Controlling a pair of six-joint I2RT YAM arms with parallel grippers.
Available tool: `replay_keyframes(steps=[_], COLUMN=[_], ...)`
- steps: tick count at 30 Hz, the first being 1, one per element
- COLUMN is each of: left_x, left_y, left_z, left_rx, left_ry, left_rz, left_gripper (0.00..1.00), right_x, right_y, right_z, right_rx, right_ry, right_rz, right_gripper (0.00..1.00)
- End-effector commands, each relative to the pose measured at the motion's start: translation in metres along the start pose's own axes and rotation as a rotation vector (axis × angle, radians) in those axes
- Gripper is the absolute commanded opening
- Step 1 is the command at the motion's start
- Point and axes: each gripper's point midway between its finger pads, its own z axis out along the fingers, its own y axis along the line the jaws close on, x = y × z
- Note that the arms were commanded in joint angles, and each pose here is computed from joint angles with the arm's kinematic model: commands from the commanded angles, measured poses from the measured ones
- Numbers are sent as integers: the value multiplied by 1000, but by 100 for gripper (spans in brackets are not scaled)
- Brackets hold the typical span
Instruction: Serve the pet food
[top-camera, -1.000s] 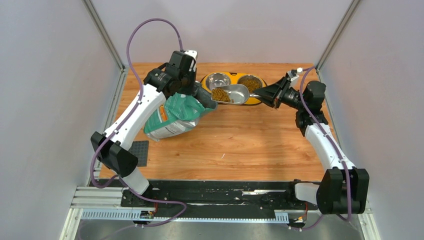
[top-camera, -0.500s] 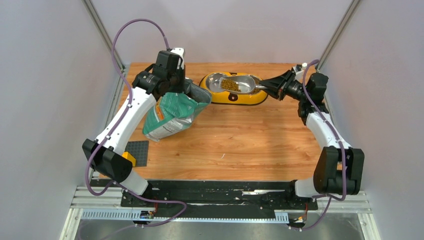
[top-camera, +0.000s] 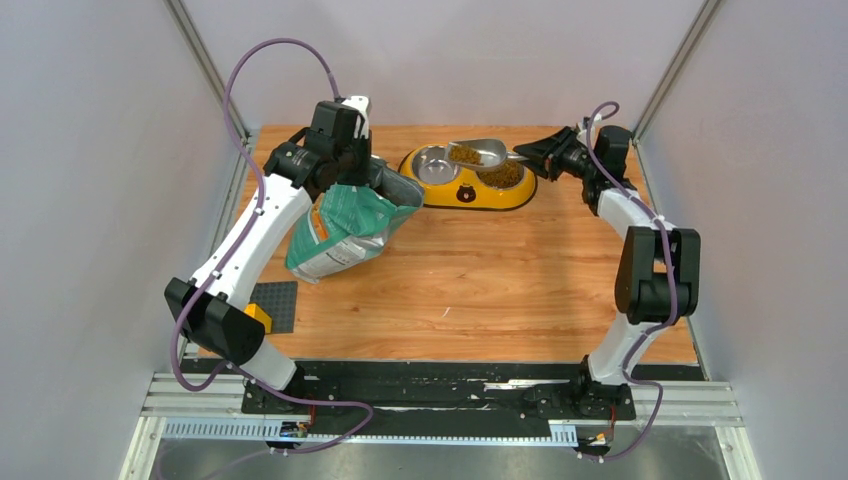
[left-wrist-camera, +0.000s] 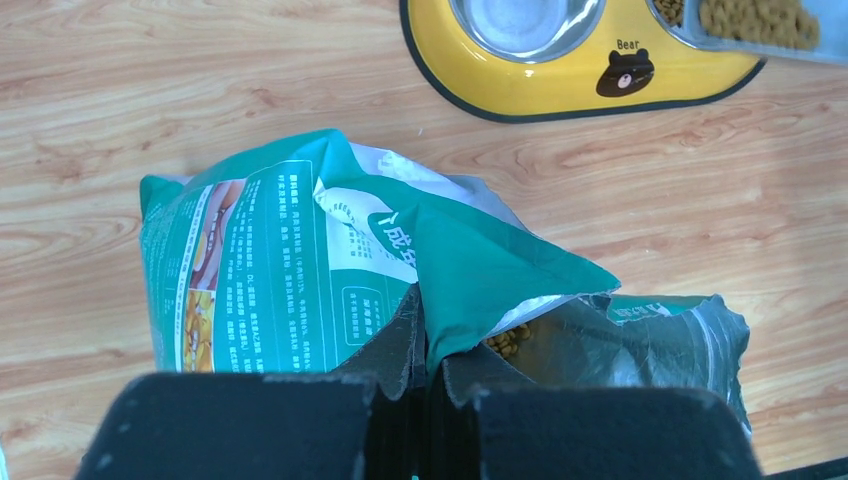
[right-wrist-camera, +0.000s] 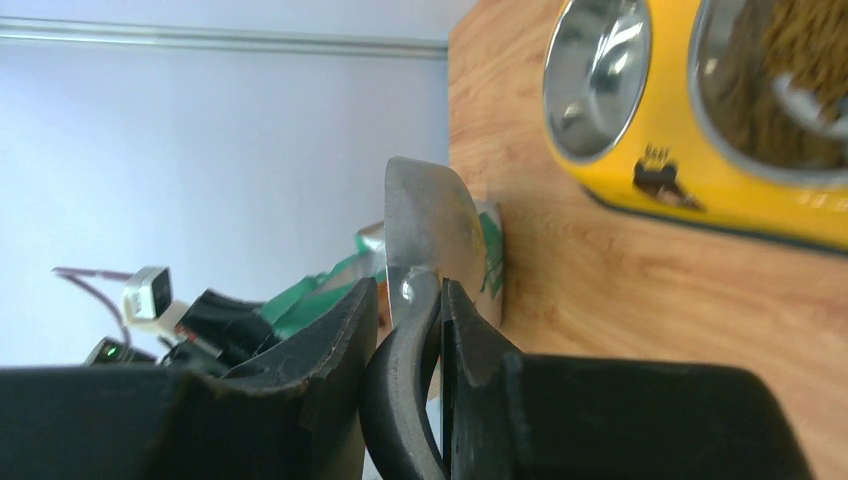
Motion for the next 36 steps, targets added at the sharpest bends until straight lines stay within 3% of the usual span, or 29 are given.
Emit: replay_keyframes(steps=[1,9,19,28,36], left_x=[-21,-18,-16,-13,-11], left_y=[2,-12,-17,-15,-12], left_z=[-11,-2,5,5,4], left_rx=[14,87,108,98,82], left_ry=[-79,-60,-44,-35,-35], left_rz=[-17,-28,-38,-34,-28], left_gripper=[0,0,0,0,0], right_x=[-37,-64,-55,-48,-27], right_y=[22,-9,-29,-30,10], right_z=[22,57,118,141,151], right_rx=[7,110,250,407,448], right_ry=[-101,-151,-192,-302,-341], right_rz=[-201,-286,-474,-739,-1080], right_gripper=[0,0,0,0,0])
